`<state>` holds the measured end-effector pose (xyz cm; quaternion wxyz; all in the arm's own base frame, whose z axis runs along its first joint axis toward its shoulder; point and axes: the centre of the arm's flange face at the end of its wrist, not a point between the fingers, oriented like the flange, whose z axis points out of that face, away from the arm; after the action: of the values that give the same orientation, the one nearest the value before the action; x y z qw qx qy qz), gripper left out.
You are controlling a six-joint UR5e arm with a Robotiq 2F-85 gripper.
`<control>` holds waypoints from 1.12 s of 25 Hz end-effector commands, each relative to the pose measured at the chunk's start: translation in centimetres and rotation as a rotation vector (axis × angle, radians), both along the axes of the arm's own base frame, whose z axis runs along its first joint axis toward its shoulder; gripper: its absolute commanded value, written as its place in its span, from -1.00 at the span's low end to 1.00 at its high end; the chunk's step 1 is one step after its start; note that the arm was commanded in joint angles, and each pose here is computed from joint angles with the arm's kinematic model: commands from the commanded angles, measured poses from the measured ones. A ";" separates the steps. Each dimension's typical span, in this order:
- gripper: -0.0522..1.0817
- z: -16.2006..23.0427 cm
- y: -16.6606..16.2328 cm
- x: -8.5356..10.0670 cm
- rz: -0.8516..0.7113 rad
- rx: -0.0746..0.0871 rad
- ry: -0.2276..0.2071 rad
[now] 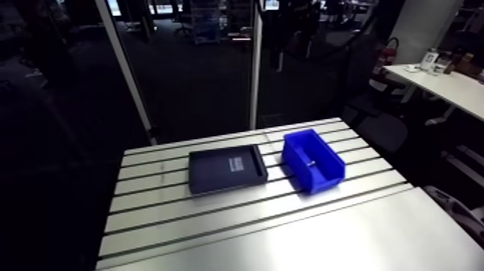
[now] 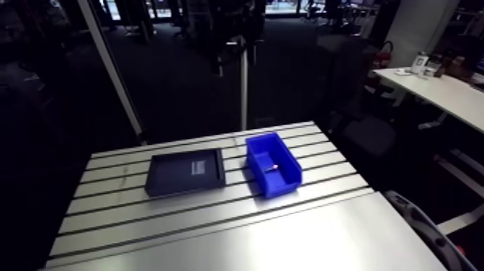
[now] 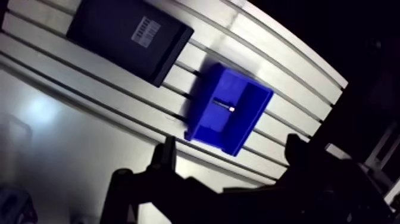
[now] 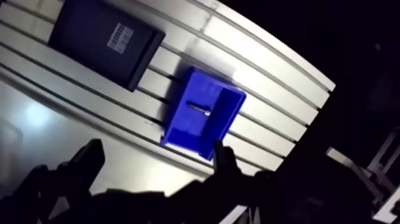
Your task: Pick up the M10 bolt from the tray and put it into the blue bin.
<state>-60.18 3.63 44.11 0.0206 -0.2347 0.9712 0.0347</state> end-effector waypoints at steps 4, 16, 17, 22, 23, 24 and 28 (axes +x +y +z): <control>-0.89 3.2 -2.2 0.6 -0.523 -0.065 -0.024; -0.89 6.1 -4.9 2.4 -0.657 -0.060 0.011; -0.89 6.1 -5.3 2.4 -0.651 -0.060 0.010; -0.89 6.7 -5.4 2.3 -0.644 -0.057 0.025; -0.89 6.6 -5.4 2.3 -0.644 -0.055 0.023; -0.89 6.6 -5.4 2.3 -0.644 -0.055 0.022; -0.89 6.3 -5.7 2.4 -0.638 -0.054 0.014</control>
<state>-57.84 -1.81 50.62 0.0147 0.0847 0.9963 0.0020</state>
